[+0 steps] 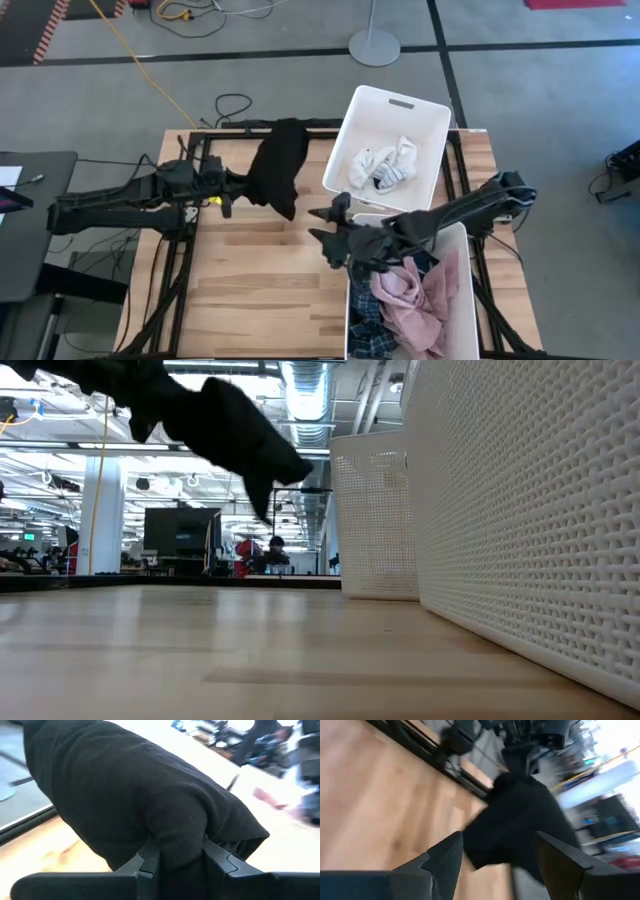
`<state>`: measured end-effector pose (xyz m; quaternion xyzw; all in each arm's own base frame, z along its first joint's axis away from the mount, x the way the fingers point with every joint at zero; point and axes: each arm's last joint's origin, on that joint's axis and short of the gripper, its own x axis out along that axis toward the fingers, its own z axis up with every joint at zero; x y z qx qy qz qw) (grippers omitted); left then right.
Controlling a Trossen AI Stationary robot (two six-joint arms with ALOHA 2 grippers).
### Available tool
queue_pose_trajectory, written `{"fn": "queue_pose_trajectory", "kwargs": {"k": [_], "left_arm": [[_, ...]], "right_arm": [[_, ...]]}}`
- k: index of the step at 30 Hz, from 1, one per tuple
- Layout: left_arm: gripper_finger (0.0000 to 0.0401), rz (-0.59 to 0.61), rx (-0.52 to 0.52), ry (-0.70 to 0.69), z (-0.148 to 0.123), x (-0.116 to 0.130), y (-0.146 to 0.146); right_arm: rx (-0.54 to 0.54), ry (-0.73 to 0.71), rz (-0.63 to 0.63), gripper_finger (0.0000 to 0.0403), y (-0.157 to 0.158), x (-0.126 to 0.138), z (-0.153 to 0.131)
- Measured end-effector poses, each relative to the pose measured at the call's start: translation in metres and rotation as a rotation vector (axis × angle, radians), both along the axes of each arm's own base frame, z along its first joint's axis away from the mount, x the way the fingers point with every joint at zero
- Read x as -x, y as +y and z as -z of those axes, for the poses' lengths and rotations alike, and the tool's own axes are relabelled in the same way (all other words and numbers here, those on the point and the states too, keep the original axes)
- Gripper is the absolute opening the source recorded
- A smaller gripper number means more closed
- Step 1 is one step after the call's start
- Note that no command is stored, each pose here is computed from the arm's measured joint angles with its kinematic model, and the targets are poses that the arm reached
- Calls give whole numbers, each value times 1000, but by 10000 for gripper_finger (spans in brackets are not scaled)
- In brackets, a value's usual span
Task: Sort clothes
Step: Put the black shirt into the bottom white laundry bin
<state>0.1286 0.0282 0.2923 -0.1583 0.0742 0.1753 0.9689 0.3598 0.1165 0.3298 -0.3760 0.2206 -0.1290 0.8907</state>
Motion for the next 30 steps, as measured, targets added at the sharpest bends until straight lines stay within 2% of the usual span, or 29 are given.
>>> {"fn": "queue_pose_trajectory", "kwargs": {"k": [7, 13, 22, 30], "left_arm": [[76, 133, 34, -82, -7, -4, -8], [76, 240, 42, -121, -10, -12, -17], [76, 356, 36, -67, -1, -38, -28], [76, 377, 20, -57, 2, -46, -29]], "right_arm": [[291, 5, 55, 258, 3, -24, 12], [386, -27, 72, 258, -4, -38, 14], [357, -52, -29, 264, -19, -45, 14], [273, -50, -39, 311, -22, -46, 18]]}}
